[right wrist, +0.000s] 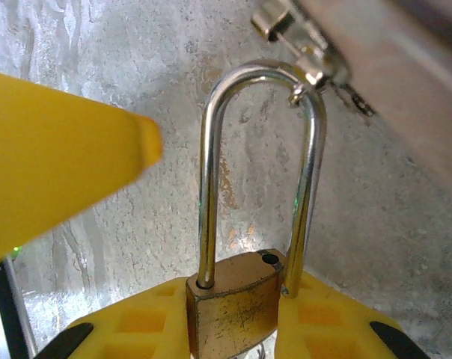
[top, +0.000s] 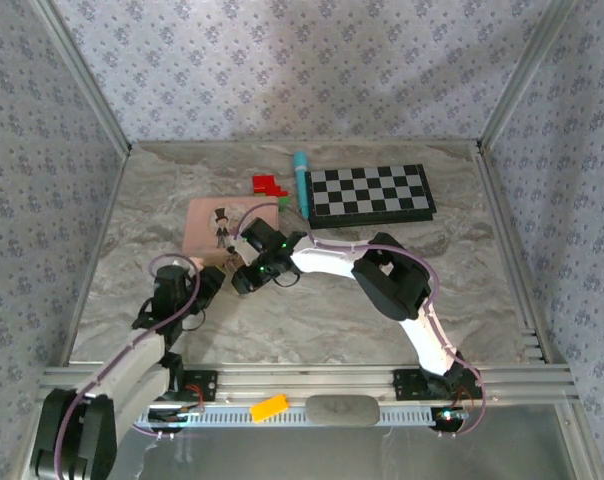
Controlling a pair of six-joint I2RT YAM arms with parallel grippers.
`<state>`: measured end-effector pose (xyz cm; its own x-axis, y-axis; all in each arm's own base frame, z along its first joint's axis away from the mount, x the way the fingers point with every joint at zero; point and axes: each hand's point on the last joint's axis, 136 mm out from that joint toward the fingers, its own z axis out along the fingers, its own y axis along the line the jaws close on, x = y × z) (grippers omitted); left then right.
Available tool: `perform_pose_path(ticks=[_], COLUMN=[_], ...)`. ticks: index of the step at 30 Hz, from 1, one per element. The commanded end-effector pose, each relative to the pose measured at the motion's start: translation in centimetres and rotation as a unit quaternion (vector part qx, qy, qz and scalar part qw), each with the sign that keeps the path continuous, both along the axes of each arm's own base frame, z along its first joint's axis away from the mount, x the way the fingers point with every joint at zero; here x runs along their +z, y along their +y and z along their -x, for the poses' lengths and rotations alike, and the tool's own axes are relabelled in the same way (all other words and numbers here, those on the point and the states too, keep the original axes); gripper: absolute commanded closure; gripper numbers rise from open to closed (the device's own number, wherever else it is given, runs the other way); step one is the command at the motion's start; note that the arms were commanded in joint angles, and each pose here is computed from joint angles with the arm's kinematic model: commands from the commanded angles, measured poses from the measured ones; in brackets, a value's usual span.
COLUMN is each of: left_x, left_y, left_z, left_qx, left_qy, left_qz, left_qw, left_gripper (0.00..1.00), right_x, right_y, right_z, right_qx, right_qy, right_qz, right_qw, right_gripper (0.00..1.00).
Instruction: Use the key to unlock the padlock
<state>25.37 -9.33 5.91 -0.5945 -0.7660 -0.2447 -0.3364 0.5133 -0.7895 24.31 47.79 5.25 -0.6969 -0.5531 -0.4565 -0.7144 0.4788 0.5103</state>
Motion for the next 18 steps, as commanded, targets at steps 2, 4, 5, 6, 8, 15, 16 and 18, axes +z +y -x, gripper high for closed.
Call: perform_pose_path(ticks=[2, 4, 5, 6, 8, 15, 16, 18], left_x=[2.8, 2.6, 2.5, 2.6, 2.8, 2.4, 2.1, 1.7], left_y=[-0.9, -1.3, -1.5, -1.6, -1.9, -1.6, -1.5, -1.2], left_z=[-2.6, -2.8, -2.9, -3.0, -3.3, -3.5, -3.5, -3.4], left_qx=[-0.007, -0.012, -0.014, -0.016, -0.017, -0.01, -0.009, -0.012], left_qy=[-0.052, -0.049, -0.049, -0.049, -0.052, -0.048, -0.045, -0.042], left_qz=[0.004, 0.005, 0.005, 0.005, 0.007, -0.008, -0.012, -0.03], left_qw=[0.999, 0.999, 0.999, 0.999, 0.998, 0.999, 0.999, 0.999], left_gripper=[0.58, 0.58, 0.58, 0.58, 0.57, 0.57, 0.57, 0.58], right_x=[1.9, 1.8, 1.7, 1.6, 1.5, 1.5, 1.5, 1.8], right_y=[0.4, 0.3, 0.2, 0.2, 0.1, 0.0, -0.1, -0.3], right_z=[0.1, 0.0, 0.0, 0.0, -0.1, -0.2, -0.2, -0.3], right_qx=[0.01, 0.008, 0.008, 0.008, 0.006, 0.005, 0.004, 0.001], right_qy=[0.005, 0.006, 0.007, 0.007, 0.01, 0.013, 0.013, 0.01], right_qz=[-0.029, -0.029, -0.028, -0.028, -0.027, -0.032, -0.032, -0.032], right_qw=[1.0, 1.0, 1.0, 1.0, 1.0, 0.999, 0.999, 0.999], right_gripper=[0.82, 0.82, 0.82, 0.82, 0.83, 0.83, 0.83, 0.82])
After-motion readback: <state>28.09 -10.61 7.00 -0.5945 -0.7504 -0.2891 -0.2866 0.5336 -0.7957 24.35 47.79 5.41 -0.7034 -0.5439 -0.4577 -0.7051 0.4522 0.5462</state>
